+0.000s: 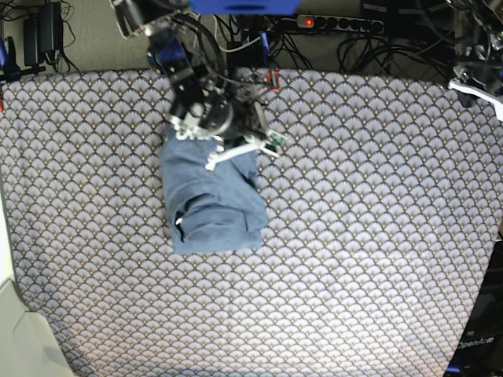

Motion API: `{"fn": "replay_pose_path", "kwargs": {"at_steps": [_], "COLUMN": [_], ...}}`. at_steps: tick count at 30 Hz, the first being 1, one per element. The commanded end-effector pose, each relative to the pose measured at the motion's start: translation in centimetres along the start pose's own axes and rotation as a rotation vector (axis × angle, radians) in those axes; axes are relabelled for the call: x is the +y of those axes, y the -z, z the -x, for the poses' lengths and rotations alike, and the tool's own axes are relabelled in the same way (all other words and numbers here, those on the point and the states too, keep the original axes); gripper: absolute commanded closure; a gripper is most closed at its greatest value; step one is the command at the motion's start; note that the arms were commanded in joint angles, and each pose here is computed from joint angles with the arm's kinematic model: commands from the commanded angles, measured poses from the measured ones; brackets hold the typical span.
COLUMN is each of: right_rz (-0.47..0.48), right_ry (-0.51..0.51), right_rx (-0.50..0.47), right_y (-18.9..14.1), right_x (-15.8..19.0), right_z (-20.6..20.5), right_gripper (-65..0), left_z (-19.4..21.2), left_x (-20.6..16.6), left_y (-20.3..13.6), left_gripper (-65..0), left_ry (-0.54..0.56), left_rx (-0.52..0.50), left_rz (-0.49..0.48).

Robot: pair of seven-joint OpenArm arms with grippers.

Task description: Fold the T-shirt properly

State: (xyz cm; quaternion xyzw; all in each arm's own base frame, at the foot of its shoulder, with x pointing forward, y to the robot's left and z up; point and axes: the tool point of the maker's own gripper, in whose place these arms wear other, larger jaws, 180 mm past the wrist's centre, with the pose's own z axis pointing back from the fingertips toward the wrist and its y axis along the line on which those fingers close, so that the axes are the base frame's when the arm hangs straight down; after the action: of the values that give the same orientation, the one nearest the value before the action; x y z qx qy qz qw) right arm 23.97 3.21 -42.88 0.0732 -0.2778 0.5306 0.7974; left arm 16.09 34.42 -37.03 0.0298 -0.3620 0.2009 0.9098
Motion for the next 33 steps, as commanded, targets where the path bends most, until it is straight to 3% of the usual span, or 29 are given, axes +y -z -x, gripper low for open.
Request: {"fn": "replay_pose_path", "kwargs": {"at_steps": [1,6,11,16,22,33], "right_rz": [0.02,0.048,0.066,0.055,0.021,0.04], "right_ry": [-0.014,-0.01,-0.025,0.034,0.091,0.367], "right_rx": [-0.002,-0.079,-0.173,-0.116,0.058,0.198], "right_y": [-0.6,-3.1,-6.2,-7.2,-8.4,-12.5], "right_x": [-0.3,0.9,2.7,4.1,6.4,10.2], "right_z": [-0.1,-1.9,-4.4,-1.1,6.9,18.9], "right_gripper": [0.0,0.0,0.0,0.0,0.0,0.0], "left_z": [-1.3,-2.1,-5.4,-4.5,1.4,17.8], "left_x": [0.0,0.2,2.7,5.0,4.6,-1.1], "left_y": [-0.4,-0.7,-3.3,-4.6,-4.8,-0.4], "left_gripper": [-0.5,-0.5,-0.5,-0.5,-0.5,-0.5], "left_ry": [0.019,0.037,0.101,0.176,0.251,0.412], "left_rx": [-0.04,-0.058,-0.138,-0.078,0.103,0.309], "left_rz": [0.002,-0.004,-0.088,-0.136,-0.092,0.149]}}
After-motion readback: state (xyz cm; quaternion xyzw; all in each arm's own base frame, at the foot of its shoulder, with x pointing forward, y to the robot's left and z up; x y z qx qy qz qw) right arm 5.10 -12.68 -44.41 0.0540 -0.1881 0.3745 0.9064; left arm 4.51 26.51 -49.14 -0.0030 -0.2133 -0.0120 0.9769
